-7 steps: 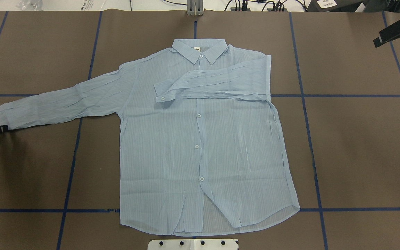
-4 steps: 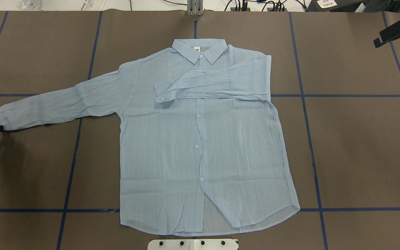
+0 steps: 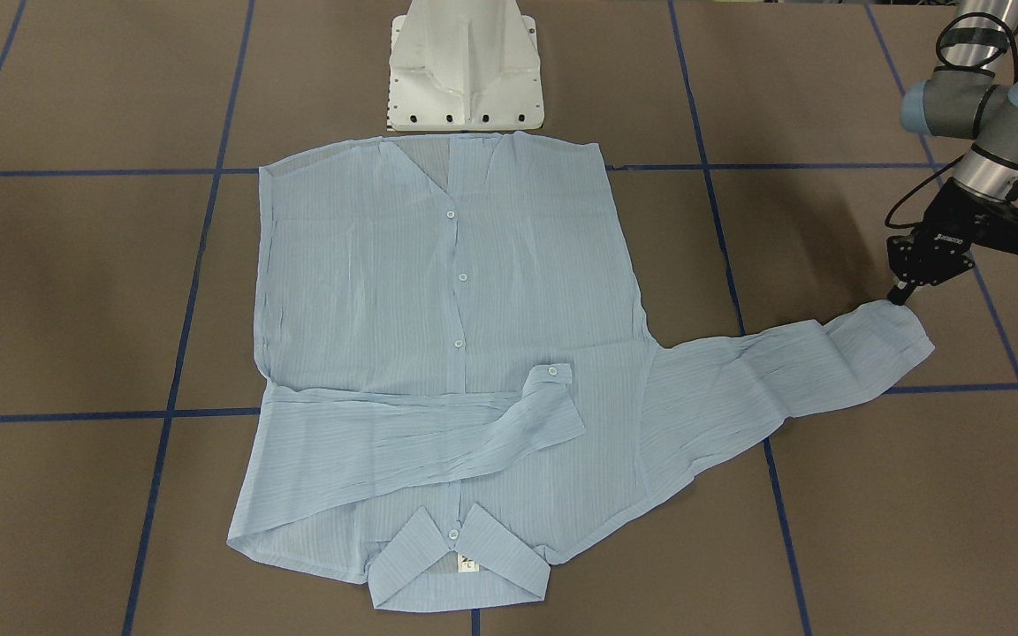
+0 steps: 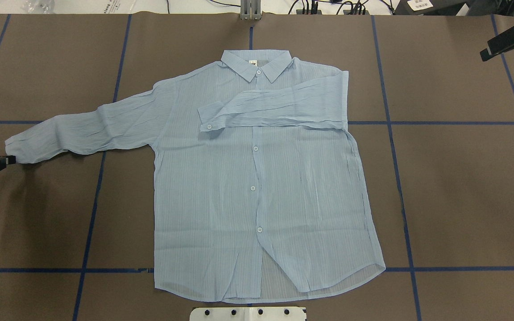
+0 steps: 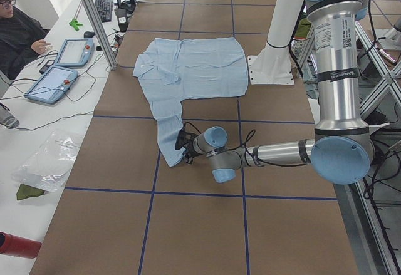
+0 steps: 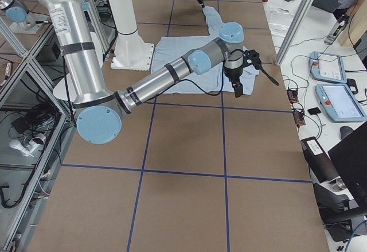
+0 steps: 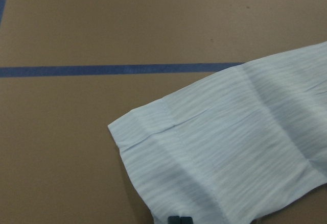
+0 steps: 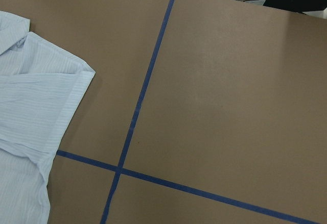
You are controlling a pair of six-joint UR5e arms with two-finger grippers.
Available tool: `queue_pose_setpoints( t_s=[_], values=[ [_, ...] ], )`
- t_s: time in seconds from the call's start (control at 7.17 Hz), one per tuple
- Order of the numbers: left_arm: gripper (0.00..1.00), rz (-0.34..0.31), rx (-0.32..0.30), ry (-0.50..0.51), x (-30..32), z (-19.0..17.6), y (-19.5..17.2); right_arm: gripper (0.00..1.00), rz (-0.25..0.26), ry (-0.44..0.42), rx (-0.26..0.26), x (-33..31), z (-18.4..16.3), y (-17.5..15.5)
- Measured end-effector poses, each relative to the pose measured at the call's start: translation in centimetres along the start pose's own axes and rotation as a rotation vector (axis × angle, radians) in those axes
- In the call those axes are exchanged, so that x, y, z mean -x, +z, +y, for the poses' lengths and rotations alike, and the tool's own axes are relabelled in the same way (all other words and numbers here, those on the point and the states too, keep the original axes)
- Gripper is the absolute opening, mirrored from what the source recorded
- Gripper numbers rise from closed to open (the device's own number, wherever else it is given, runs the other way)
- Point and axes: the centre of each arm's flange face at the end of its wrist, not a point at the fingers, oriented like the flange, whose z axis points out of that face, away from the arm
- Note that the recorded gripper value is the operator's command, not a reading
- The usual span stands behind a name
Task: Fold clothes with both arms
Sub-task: 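Grasp the cuff of the sleeve nearest the left gripper and lift it, then carry the sleeve across the shirt below the collar with the left gripper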
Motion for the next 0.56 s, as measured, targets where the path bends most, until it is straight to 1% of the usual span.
queue_pose_setpoints(
  t_s=[0.28, 0.56],
  values=[
    [0.0, 0.128, -0.082, 0.047, -7.0, -4.9, -0.3, 1.0, 0.001, 0.003, 0.002, -0.1, 0.2, 0.0],
    [0.0, 0.253, -0.153, 0.072, -15.1, -10.7, 1.0, 1.0, -0.001, 0.003, 0.001, 0.0, 0.2, 0.0]
  ],
)
